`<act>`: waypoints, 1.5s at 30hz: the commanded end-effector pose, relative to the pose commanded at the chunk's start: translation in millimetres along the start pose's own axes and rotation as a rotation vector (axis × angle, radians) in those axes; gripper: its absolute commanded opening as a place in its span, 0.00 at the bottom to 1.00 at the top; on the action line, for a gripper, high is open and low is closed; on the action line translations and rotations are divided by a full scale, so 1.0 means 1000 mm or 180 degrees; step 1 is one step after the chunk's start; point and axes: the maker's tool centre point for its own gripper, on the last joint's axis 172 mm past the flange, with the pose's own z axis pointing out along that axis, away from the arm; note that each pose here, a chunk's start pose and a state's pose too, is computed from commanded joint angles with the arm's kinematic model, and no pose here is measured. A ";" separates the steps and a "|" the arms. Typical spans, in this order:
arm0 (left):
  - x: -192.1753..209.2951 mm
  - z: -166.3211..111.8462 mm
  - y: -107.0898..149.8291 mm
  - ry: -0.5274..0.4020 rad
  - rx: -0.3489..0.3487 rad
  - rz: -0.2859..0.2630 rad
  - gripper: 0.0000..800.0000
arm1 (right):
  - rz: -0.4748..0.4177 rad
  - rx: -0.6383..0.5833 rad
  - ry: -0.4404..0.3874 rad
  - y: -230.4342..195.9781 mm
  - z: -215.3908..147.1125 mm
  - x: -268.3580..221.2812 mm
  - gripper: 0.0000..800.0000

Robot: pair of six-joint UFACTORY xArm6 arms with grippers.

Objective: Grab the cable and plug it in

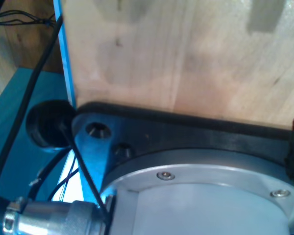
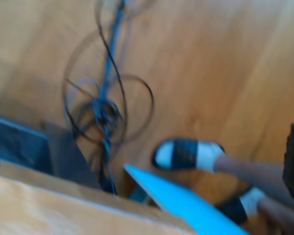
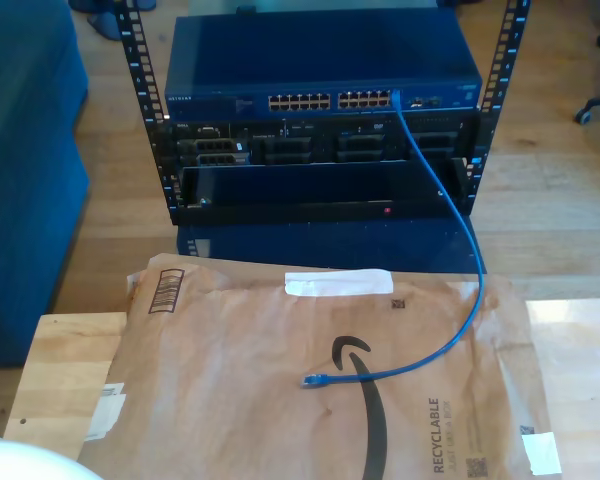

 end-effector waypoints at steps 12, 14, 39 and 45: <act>0.000 0.000 0.000 0.0000 0.0000 0.0000 1.00 | 0.0073 0.0014 -0.1075 0.028 0.061 -0.107 0.99; 0.000 0.000 0.000 0.0000 0.0000 0.0005 1.00 | 0.0209 0.0213 -0.1134 0.017 0.066 -0.110 1.00; 0.000 0.000 0.000 0.0000 0.0000 0.0000 1.00 | 0.0397 0.0634 -0.1243 -0.029 0.092 -0.129 1.00; 0.000 0.000 0.000 0.0000 0.0000 0.0000 1.00 | 0.0397 0.0634 -0.1243 -0.029 0.092 -0.129 1.00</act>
